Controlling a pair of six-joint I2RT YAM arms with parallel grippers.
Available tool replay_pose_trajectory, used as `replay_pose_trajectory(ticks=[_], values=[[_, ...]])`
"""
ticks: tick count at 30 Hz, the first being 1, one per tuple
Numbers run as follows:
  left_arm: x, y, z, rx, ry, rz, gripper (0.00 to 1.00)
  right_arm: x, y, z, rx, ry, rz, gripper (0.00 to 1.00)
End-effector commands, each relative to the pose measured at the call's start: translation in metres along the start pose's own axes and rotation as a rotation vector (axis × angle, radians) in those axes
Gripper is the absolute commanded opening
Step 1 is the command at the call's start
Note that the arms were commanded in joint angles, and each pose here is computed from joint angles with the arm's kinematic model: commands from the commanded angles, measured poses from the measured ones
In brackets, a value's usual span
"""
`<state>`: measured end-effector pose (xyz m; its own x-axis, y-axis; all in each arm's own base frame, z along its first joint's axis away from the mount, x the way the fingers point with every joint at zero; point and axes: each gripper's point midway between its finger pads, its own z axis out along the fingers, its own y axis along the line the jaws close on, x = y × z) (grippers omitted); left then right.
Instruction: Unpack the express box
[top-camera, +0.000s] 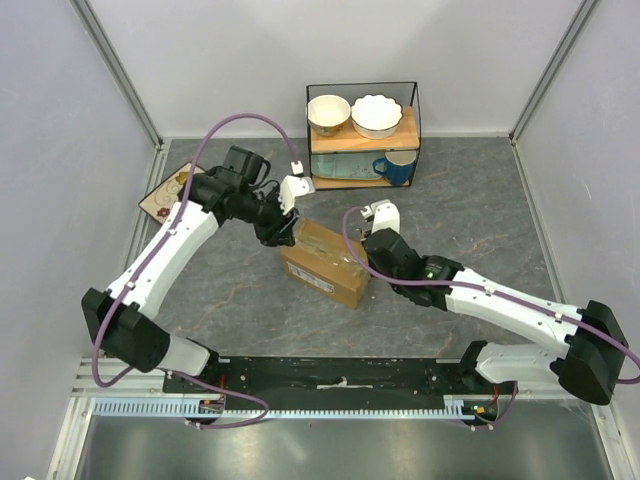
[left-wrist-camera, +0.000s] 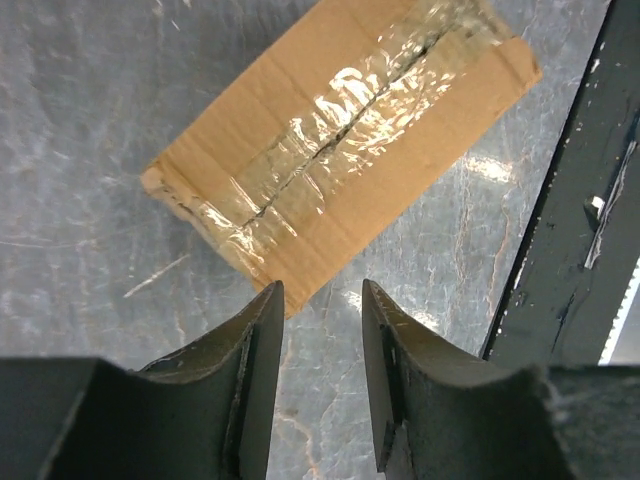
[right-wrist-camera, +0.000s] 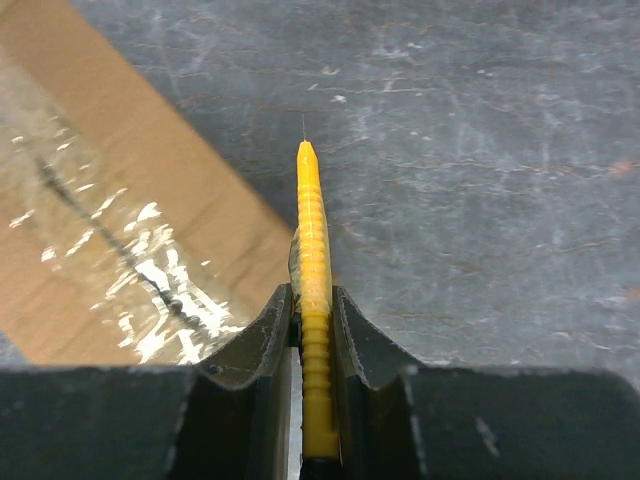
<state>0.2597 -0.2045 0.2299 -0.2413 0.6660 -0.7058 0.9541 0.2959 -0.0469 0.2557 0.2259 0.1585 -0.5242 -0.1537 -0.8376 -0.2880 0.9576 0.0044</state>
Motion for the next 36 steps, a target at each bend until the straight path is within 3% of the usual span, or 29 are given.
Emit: replay_pose_trajectory(ticks=[1,6,8,15,26,36], values=[[0.028,0.002,0.033,0.022,0.036,-0.102,0.44,-0.032,-0.028,-0.005,0.093,-0.071,0.012,0.00],[0.052,0.020,0.049,-0.065,0.082,-0.107,0.40,-0.035,-0.034,0.007,0.111,-0.066,0.011,0.00],[0.060,0.030,0.053,-0.112,0.100,-0.093,0.35,-0.025,-0.030,0.020,0.096,-0.042,0.011,0.00],[0.060,0.031,0.049,-0.137,0.094,-0.086,0.35,0.014,-0.011,0.048,0.028,0.052,0.018,0.00],[0.043,0.022,0.042,-0.100,0.045,-0.092,0.37,0.033,0.009,0.012,-0.153,0.084,0.153,0.00],[0.053,0.017,0.058,-0.025,0.068,-0.116,0.36,0.051,0.046,-0.003,-0.245,0.125,0.152,0.00]])
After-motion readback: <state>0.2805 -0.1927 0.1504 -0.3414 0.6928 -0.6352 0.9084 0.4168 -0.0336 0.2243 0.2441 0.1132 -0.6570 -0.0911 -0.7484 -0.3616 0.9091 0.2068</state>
